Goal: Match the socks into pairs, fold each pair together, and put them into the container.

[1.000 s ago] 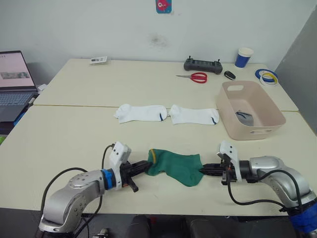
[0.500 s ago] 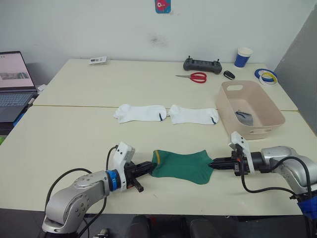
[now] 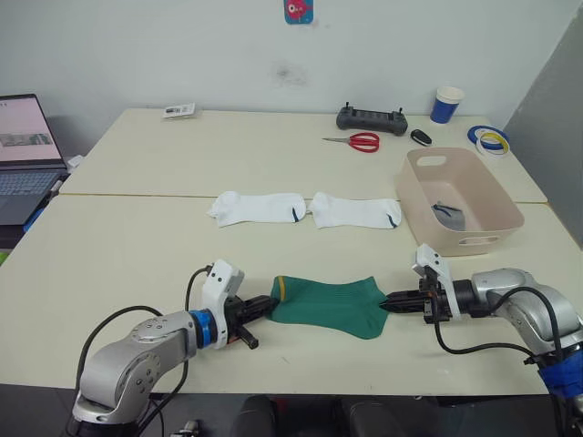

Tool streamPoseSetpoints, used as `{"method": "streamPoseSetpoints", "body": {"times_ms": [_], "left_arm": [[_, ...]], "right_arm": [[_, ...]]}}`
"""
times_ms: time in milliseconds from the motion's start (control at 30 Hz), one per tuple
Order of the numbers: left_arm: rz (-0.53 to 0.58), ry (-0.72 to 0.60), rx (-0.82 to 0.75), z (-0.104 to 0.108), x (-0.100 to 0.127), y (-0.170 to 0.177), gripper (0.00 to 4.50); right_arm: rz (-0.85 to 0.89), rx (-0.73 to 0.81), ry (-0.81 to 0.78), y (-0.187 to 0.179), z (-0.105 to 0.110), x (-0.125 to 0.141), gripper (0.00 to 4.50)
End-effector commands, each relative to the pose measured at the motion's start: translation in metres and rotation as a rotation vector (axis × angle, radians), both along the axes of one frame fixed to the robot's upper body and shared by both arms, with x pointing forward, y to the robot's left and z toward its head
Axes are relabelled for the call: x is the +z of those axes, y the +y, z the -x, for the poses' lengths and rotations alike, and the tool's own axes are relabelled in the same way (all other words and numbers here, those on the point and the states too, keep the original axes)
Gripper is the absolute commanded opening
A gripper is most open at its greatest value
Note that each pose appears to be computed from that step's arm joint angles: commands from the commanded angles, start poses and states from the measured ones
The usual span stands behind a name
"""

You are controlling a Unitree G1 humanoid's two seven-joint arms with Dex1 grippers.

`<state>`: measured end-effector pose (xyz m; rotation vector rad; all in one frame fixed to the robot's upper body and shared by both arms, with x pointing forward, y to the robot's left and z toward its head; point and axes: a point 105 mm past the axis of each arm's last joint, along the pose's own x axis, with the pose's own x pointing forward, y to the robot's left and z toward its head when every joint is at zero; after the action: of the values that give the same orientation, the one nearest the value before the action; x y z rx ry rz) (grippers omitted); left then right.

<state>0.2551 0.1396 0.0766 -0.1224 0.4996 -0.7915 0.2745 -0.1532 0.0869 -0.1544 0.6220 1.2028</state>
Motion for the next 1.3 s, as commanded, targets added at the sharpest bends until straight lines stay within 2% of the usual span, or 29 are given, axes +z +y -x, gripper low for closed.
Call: {"method": "streamPoseSetpoints", "body": {"times_ms": [33,200,300,400,533,633,700,767,800,867,1000,1167,1300], "left_arm": [[0.003,-0.025,-0.027,0.0,0.006,0.0,0.77],[-0.005,-0.031,-0.01,-0.004,0.006,0.007,2.4],[-0.04,-0.057,0.046,-0.009,0.011,0.027,3.35],[-0.036,-0.126,0.074,-0.012,0.028,0.044,4.26],[-0.006,-0.26,-0.036,-0.009,0.057,0.038,4.26],[-0.045,-0.365,-0.128,-0.012,0.068,0.026,3.61],[-0.119,-0.429,-0.242,-0.014,0.066,0.009,2.95],[-0.194,-0.467,-0.319,-0.016,0.057,-0.003,2.37],[-0.22,-0.478,-0.348,-0.017,0.051,-0.007,2.0],[-0.24,-0.488,-0.365,-0.021,0.043,-0.013,1.34],[-0.29,-0.457,-0.38,-0.023,0.022,-0.017,0.03],[-0.417,-0.379,-0.419,-0.016,-0.013,-0.009,0.03],[-0.41,-0.352,-0.401,-0.016,-0.023,-0.012,0.03]], "right_arm": [[-0.005,-0.004,-0.034,0.001,-0.001,0.008,0.83],[-0.007,-0.038,-0.055,-0.003,-0.004,0.01,2.64],[-0.01,-0.095,-0.07,-0.015,-0.007,0.015,3.71],[-0.047,-0.158,-0.085,-0.024,-0.009,0.025,3.71],[-0.118,-0.223,-0.083,-0.026,-0.011,0.035,3.71],[-0.147,-0.258,-0.05,-0.025,-0.009,0.035,3.71],[-0.191,-0.286,0.001,-0.023,-0.008,0.035,3.71],[-0.243,-0.33,0.045,-0.022,-0.009,0.039,3.71],[-0.262,-0.339,0.068,-0.021,-0.009,0.041,4.09],[-0.276,-0.35,0.102,-0.02,-0.007,0.044,4.5],[-0.254,-0.384,0.179,-0.02,-0.002,0.044,4.5],[-0.153,-0.413,0.241,-0.02,0.005,0.032,4.5],[-0.122,-0.454,0.315,-0.02,0.006,0.022,4.5]]}}
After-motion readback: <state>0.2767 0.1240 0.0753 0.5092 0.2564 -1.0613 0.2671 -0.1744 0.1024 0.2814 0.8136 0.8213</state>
